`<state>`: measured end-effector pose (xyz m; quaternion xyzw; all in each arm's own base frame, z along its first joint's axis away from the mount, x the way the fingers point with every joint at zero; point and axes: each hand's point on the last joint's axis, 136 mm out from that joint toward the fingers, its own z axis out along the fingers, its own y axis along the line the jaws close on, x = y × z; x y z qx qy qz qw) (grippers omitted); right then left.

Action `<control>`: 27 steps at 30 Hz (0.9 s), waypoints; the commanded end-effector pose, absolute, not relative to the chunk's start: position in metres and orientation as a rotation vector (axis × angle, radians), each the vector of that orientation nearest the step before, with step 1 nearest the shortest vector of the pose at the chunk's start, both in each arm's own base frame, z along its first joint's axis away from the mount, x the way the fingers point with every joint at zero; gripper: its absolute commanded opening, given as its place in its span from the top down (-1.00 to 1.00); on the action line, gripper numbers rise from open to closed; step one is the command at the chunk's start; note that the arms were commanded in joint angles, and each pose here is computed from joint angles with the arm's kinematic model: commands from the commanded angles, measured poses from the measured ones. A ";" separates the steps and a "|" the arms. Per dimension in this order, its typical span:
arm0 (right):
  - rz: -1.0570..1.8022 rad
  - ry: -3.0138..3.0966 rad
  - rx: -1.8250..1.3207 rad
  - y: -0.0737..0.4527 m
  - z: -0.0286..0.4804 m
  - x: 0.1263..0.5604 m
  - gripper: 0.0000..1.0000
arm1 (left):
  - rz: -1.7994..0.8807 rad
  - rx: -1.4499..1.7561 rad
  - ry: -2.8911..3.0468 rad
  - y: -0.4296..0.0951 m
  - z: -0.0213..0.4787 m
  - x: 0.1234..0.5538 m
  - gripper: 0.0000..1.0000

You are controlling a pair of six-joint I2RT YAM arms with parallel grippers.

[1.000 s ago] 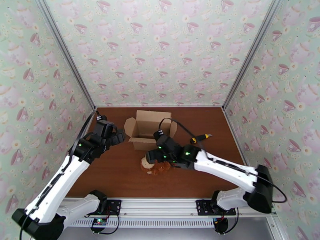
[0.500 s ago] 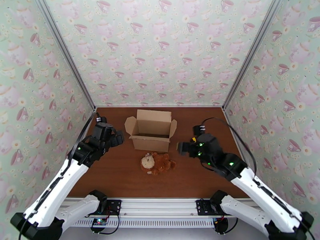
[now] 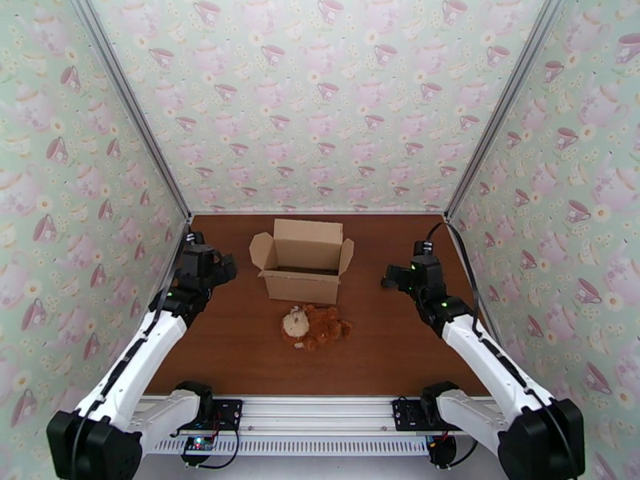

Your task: Unpack the express box

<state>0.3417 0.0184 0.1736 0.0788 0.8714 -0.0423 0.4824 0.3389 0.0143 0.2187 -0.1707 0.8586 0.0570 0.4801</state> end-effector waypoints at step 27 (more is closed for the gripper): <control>-0.087 1.837 0.093 -0.001 0.121 0.407 -1.00 | 0.101 -0.140 1.829 0.020 0.118 0.401 -1.00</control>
